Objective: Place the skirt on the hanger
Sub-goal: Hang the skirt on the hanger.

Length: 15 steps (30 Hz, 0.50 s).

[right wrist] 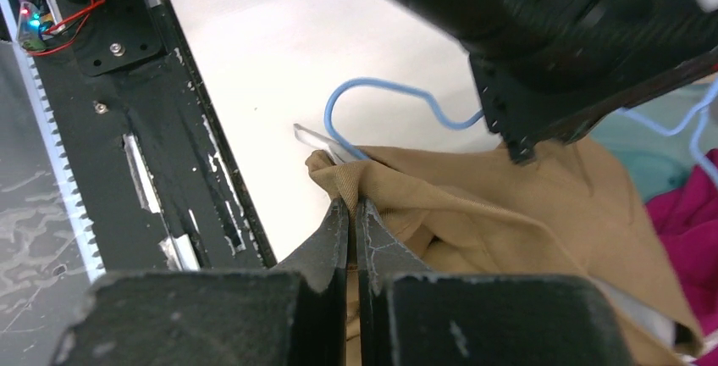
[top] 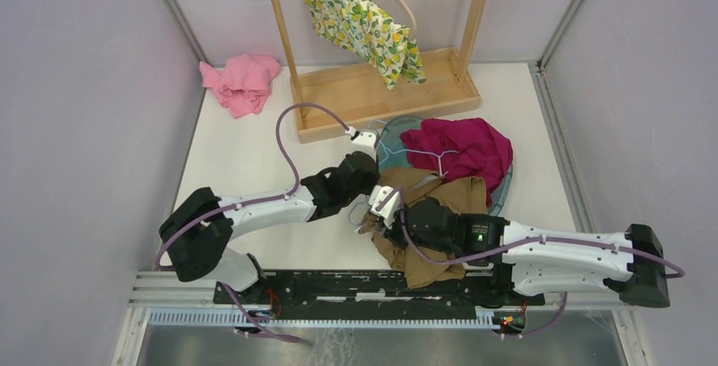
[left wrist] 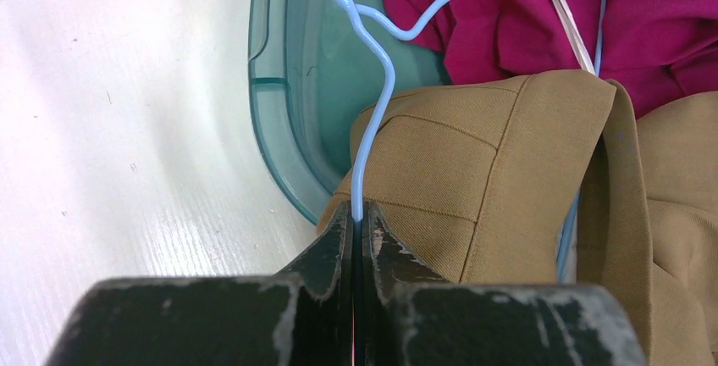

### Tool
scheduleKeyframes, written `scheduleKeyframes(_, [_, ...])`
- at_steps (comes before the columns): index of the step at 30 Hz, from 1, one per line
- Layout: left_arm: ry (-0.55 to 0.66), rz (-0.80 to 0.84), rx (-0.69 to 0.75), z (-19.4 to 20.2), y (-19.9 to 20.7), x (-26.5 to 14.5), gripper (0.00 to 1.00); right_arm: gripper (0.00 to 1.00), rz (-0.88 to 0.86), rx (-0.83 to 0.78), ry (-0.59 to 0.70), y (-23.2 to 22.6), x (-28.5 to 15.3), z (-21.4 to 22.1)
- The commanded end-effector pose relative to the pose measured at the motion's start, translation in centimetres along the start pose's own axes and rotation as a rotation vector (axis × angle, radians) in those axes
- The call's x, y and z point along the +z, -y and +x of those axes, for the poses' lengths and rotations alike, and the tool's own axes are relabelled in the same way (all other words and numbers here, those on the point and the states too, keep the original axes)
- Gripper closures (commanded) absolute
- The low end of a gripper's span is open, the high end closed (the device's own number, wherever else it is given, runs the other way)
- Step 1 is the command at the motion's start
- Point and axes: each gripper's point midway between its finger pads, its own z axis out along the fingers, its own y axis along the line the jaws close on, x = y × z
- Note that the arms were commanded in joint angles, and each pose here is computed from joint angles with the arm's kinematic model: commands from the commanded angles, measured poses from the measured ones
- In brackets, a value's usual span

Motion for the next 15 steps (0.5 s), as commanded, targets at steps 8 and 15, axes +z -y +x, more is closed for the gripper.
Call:
scheduleKeyframes(8, [-0.033, 0.101, -0.008, 1.9, 2.5, -0.6, 0.97, 0.95, -0.050, 0.160, 0.037, -2.4, 0.3, 2.9])
scheduleKeyframes(15, [-0.032, 0.104, 0.004, 3.1, 2.9, -0.5, 0.97, 0.95, -0.053, 0.180, 0.024, -2.9, 0.3, 4.4])
